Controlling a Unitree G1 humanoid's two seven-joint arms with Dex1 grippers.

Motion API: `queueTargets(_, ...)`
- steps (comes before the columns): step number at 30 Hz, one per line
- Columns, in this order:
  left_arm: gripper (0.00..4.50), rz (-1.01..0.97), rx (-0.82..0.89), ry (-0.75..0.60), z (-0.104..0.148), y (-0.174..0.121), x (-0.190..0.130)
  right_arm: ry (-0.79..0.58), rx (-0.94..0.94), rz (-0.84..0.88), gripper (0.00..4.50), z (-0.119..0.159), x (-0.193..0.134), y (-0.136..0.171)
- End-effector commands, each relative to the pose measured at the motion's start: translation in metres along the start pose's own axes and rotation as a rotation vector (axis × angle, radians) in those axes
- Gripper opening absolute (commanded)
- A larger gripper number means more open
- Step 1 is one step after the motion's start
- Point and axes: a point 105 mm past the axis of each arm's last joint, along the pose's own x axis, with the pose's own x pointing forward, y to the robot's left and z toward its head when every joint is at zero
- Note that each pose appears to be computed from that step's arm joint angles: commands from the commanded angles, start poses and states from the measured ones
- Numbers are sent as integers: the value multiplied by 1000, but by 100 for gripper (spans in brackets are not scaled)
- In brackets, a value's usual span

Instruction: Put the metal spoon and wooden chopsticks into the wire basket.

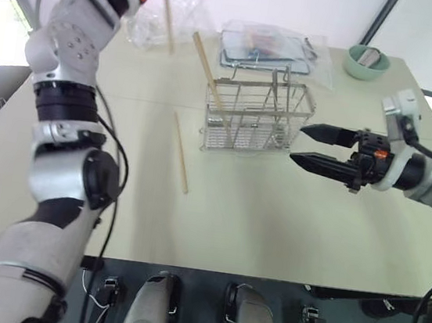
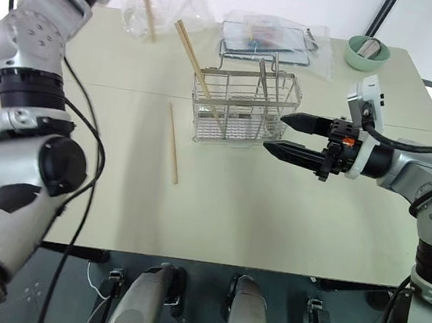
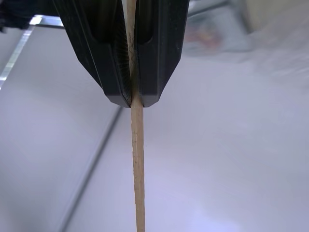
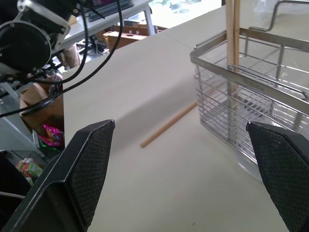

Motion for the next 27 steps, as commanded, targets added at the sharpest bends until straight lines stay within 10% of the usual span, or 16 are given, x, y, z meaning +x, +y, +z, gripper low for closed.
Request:
queueTargets(1, 6, -101, 2, 27, -8, -32, -4, -29, -49, -13, 450, 12, -4, 5)
queueTargets(27, 6, -54, 159, 125, -114, -3, 4, -78, -12, -78, 450, 15, -12, 6)
